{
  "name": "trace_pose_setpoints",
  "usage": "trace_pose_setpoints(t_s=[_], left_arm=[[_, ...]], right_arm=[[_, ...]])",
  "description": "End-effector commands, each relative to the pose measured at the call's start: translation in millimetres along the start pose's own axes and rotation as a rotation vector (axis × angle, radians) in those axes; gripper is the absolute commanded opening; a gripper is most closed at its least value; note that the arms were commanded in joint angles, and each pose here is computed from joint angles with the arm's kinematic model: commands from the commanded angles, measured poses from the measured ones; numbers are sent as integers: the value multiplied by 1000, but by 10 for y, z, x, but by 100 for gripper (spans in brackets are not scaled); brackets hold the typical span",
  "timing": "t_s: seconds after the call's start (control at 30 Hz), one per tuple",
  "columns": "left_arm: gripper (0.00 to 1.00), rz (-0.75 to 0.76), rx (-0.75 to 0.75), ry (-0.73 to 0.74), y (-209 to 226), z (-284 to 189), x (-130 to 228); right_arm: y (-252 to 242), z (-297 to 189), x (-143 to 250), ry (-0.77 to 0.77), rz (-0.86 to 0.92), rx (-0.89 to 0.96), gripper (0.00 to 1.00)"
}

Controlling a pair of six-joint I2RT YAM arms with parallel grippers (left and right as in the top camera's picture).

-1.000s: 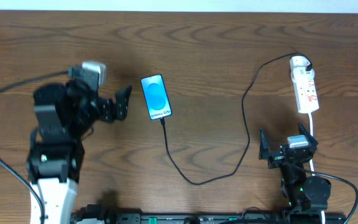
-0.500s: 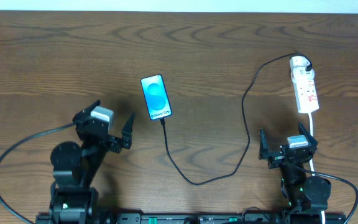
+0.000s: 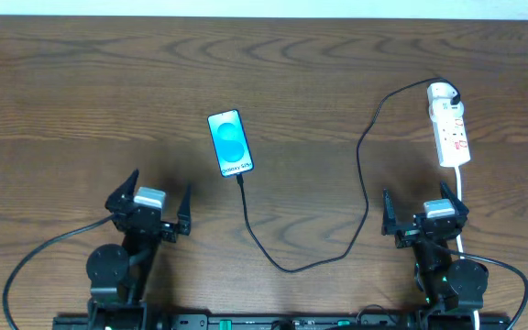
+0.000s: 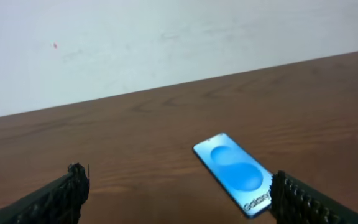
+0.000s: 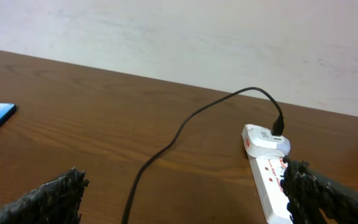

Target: Plug charger to phone and switch on socket

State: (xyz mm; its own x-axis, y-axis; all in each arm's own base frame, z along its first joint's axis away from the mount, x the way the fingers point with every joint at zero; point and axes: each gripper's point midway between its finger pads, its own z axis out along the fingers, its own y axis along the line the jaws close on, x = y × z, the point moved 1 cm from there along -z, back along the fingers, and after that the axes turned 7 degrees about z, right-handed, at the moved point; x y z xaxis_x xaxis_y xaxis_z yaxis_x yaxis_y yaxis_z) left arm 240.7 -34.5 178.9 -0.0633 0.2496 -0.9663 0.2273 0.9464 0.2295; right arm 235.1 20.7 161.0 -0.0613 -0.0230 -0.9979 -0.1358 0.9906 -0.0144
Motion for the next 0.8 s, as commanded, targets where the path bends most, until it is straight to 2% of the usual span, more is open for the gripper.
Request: trace_pose_setpoints(t_s=[0.0, 0.4, 0.77], left_arm=[[93, 31, -52, -4, 49, -18, 111], [93, 49, -95, 64, 58, -54, 437], [93, 50, -111, 59, 83, -63, 424]], right_arm=[[19, 0, 7, -2, 10, -10, 99], [18, 0, 7, -2, 10, -9, 99], [19, 0, 7, -2, 10, -10, 99]])
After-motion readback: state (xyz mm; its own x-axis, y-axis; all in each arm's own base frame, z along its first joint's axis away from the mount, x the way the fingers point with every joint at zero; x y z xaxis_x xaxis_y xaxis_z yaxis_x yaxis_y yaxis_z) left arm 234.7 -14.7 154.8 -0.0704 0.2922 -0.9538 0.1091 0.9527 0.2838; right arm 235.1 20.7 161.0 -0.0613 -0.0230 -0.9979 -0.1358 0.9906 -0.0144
